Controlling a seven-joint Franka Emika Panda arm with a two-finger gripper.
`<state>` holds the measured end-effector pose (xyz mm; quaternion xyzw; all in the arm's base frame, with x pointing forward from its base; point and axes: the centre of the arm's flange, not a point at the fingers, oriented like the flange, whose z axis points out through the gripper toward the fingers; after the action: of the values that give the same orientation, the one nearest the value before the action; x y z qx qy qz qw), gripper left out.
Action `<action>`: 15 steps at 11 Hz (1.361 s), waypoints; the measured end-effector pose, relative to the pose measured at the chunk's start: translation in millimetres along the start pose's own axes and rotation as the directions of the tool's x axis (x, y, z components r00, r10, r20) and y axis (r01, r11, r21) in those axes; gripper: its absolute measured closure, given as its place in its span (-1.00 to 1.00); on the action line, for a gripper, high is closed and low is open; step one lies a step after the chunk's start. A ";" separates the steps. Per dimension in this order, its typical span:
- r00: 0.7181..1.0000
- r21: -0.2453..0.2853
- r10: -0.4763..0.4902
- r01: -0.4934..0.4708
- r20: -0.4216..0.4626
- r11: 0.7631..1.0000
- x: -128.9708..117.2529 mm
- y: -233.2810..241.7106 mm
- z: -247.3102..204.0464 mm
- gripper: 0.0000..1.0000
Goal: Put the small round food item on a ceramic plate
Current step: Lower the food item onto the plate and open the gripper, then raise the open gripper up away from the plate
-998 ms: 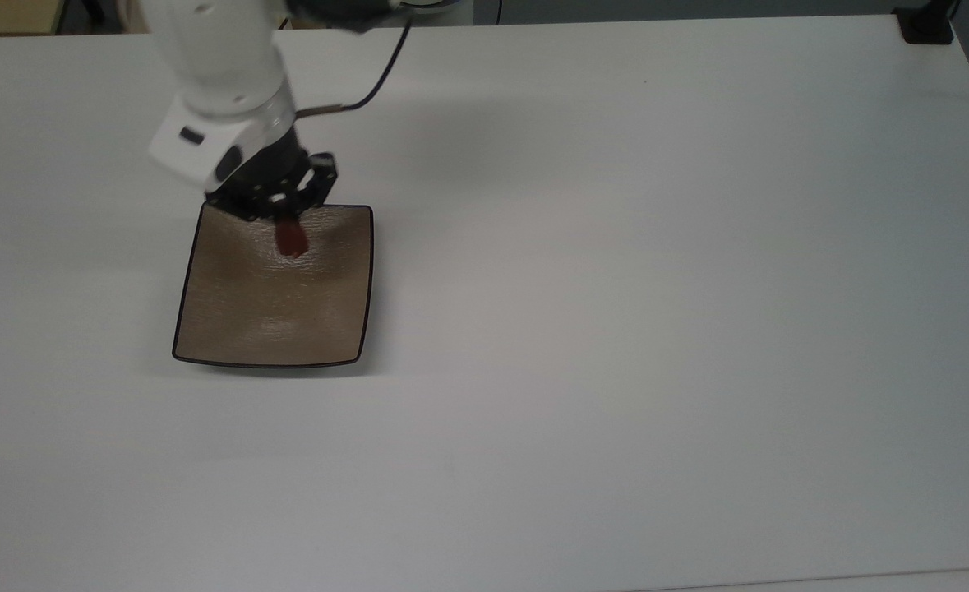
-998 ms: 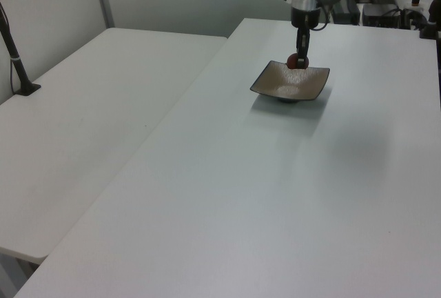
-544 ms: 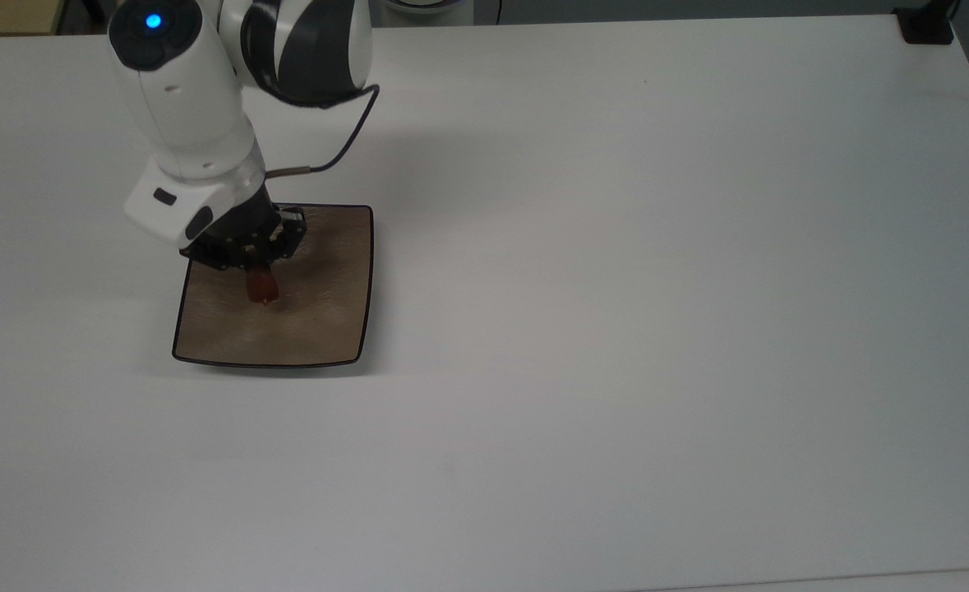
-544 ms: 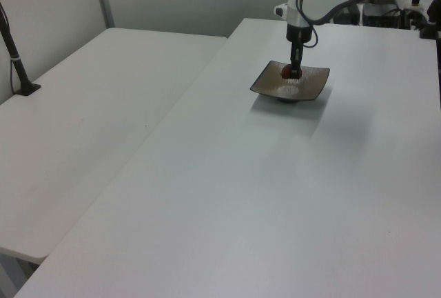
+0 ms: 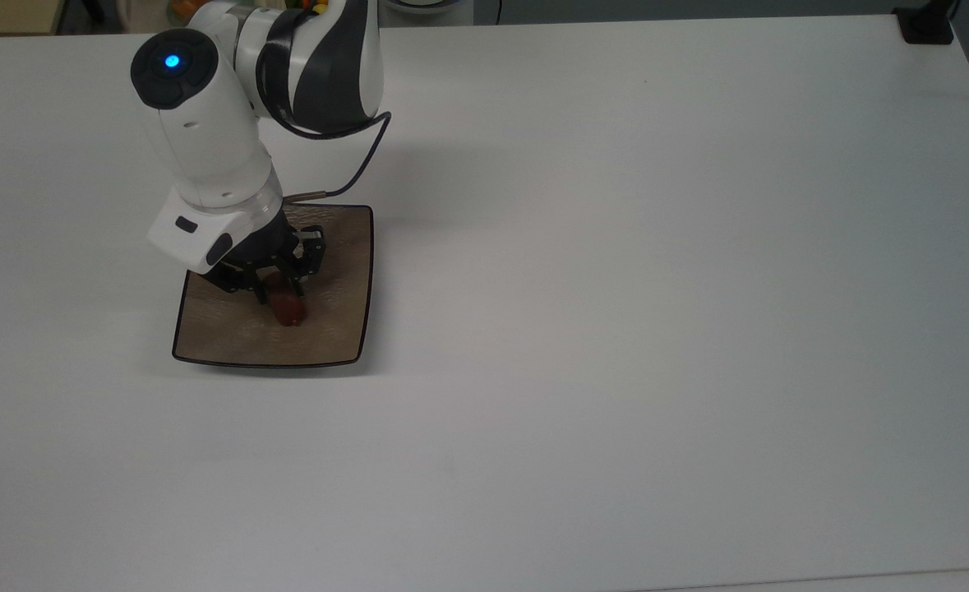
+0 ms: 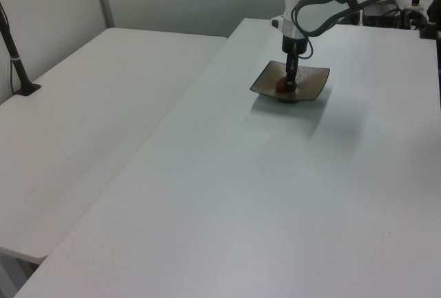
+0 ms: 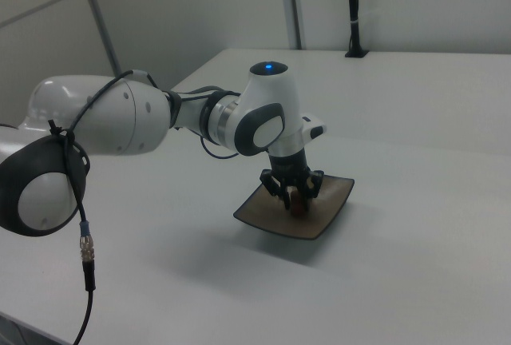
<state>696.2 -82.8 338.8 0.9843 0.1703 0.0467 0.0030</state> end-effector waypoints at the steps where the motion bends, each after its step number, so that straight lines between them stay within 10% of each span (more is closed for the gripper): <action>1: 1.000 0.004 0.002 -0.002 0.002 1.000 -0.1 -0.1 2.7 -0.04; 4: 1.000 0.004 0.002 -0.002 0.003 1.000 -0.1 -0.1 3.6 -0.96; 10: 0.991 -0.020 0.087 -0.089 -0.099 0.996 10.7 -10.4 -99.4 -1.00; 15: 0.992 0.025 0.100 -0.098 -0.077 0.995 -44.4 -54.9 -264.8 -1.00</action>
<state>611.6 -48.6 597.2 0.9889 0.1219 0.0837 -0.0164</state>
